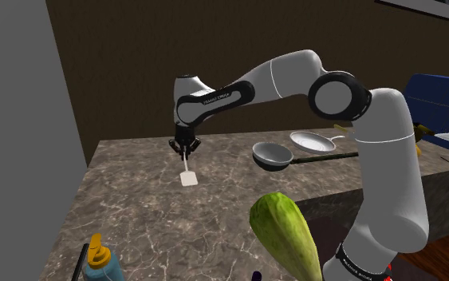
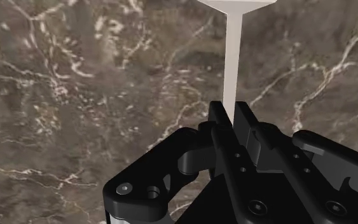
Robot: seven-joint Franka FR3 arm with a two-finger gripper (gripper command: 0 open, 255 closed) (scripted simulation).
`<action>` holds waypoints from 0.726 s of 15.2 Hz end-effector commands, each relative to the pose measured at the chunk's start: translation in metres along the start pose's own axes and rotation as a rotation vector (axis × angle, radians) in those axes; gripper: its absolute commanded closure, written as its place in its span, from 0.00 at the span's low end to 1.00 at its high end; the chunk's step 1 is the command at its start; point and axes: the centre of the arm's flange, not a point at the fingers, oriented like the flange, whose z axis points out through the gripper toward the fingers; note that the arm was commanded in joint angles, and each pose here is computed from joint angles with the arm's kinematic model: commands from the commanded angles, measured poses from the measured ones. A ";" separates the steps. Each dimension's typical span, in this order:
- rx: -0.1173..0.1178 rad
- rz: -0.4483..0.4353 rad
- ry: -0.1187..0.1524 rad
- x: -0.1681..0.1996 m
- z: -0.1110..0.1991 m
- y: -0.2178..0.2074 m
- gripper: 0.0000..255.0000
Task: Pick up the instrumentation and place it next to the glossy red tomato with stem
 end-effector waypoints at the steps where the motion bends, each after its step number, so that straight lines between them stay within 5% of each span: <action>1: 0.000 0.000 0.000 0.001 -0.011 0.001 1.00; 11: 0.000 0.000 0.000 0.004 -0.063 0.001 1.00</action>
